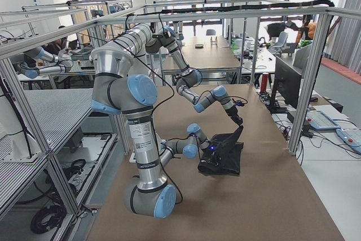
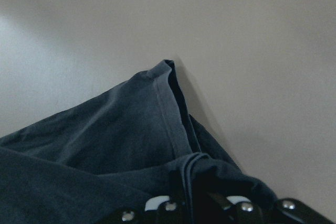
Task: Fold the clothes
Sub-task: 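Lay the folded end down and open both grippers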
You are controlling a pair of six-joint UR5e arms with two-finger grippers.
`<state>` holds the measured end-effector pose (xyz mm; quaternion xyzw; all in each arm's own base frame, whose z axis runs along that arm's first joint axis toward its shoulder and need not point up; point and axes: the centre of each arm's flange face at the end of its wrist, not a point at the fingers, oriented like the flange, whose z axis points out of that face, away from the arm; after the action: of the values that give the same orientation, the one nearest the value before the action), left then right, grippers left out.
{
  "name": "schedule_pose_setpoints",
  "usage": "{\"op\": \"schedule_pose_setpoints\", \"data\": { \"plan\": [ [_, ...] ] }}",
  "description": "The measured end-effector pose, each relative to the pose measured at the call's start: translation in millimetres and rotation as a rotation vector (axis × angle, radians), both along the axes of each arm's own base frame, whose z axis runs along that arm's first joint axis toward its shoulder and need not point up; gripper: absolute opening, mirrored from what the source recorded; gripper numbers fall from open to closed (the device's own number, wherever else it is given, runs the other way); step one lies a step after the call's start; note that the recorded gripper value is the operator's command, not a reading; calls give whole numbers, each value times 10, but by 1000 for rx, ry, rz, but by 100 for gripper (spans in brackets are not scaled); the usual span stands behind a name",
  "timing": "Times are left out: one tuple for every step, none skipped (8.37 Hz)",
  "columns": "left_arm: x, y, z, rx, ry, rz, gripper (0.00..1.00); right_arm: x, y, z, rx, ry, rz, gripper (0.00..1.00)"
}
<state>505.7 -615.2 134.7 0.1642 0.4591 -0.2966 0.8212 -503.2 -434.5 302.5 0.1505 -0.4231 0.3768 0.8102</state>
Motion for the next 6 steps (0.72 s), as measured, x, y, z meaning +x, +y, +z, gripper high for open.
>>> {"op": "schedule_pose_setpoints", "data": {
  "plan": [
    [143,-134,83,-13,-32,2,72,-63,-54,34,5,4,-4,75],
    [264,-236,199,-17,-55,-5,93,-95,-97,48,18,1,-10,90],
    [332,-315,282,-11,-65,-15,94,-76,-173,-4,31,-6,-19,91],
    [343,-364,272,7,-65,-15,94,1,-297,-122,34,-25,-43,92],
    [256,-441,135,22,-44,-17,94,149,-452,-242,23,-52,-75,93],
    [101,-542,-31,22,-3,-6,94,354,-586,-362,16,-85,-104,93]
  ]
}}
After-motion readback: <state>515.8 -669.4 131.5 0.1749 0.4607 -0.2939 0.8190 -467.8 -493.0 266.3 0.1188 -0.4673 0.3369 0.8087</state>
